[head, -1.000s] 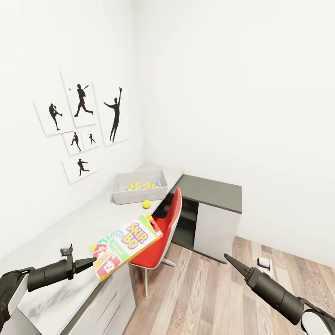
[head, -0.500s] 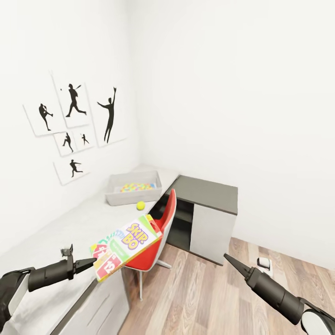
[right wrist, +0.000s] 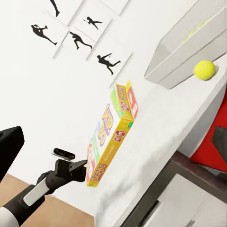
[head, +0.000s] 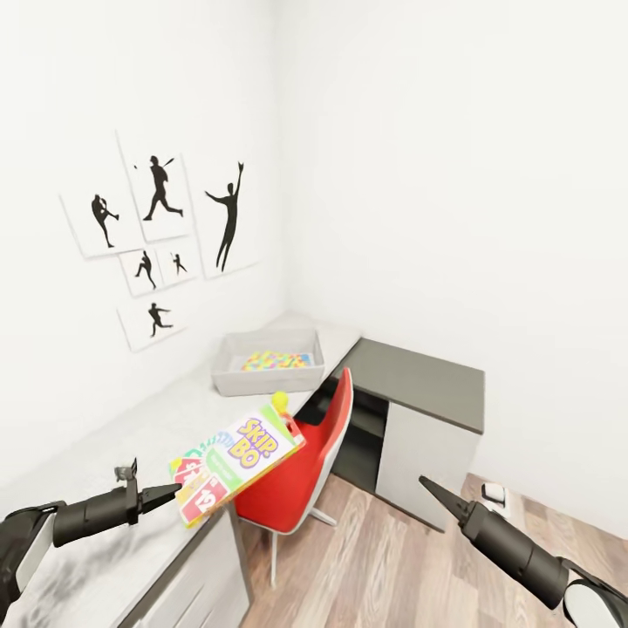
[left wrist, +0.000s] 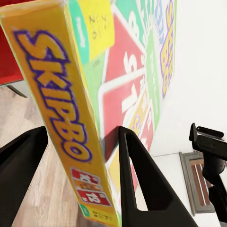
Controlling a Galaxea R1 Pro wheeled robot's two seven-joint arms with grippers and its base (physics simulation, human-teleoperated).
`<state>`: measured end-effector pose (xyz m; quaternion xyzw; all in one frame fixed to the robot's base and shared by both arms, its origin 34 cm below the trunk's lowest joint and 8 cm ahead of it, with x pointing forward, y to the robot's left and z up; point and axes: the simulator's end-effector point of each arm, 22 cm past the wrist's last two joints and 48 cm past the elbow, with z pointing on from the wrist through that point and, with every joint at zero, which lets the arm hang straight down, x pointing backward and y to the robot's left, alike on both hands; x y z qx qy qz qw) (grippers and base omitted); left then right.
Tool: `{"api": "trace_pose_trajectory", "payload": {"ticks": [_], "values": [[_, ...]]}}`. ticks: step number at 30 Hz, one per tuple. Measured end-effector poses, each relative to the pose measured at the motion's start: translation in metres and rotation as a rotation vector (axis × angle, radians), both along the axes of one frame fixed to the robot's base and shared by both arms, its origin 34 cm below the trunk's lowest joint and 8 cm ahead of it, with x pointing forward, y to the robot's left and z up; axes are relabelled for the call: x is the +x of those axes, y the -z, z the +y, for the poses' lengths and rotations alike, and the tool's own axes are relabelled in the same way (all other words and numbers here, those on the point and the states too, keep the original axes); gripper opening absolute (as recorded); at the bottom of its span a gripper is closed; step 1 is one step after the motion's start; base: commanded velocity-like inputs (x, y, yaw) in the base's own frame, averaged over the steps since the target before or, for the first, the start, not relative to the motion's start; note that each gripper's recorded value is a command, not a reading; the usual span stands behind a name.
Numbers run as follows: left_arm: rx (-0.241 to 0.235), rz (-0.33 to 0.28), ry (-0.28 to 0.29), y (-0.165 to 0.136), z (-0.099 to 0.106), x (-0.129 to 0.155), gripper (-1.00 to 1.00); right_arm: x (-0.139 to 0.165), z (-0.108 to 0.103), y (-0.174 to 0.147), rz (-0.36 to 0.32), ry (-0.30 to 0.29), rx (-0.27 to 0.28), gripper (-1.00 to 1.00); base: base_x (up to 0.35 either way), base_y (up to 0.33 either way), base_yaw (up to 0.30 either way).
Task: Put all the toys in the child's room - the three board games (two on the bed and one on the table), the two jigsaw puzzles on the table, and the tennis ball on the table - inside the toy box on the table in the child's room.
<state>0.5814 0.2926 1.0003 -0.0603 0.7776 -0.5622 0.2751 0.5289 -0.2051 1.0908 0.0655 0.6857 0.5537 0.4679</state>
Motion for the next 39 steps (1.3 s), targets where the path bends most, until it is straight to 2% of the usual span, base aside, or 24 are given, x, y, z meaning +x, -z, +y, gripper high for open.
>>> {"api": "trace_pose_trajectory", "payload": {"ticks": [12,20,23,26,28,33,39], "values": [[-0.002,-0.002,0.001,0.0,-0.001,0.0,-1.0,0.0,-0.001,-0.001,-0.002,-0.001,0.002,1.0,0.326,-0.007,0.012],[-0.004,-0.006,0.003,-0.001,-0.001,0.0,-1.0,0.0,-0.005,-0.001,-0.004,0.0,-0.007,1.0,0.312,-0.132,0.0],[-0.004,-0.009,0.003,-0.002,0.0,0.0,-1.0,0.002,-0.019,-0.004,-0.01,0.022,-0.014,1.0,0.282,-0.169,0.0],[-0.004,-0.01,0.004,-0.002,0.0,0.0,-1.0,0.002,-0.055,-0.022,-0.06,0.068,-0.012,1.0,0.216,-0.152,0.0],[-0.004,-0.011,0.003,-0.002,0.0,0.0,-1.0,-0.005,-0.067,-0.03,-0.089,0.072,0.001,1.0,0.125,-0.182,0.0],[-0.006,-0.011,0.003,-0.002,0.0,0.0,-1.0,-0.016,-0.076,-0.037,-0.123,0.066,0.028,1.0,0.041,-0.174,0.0],[-0.006,-0.011,0.002,-0.002,0.0,0.0,-1.0,-0.018,-0.078,-0.039,-0.131,0.069,0.034,1.0,0.05,-0.029,0.053]]}}
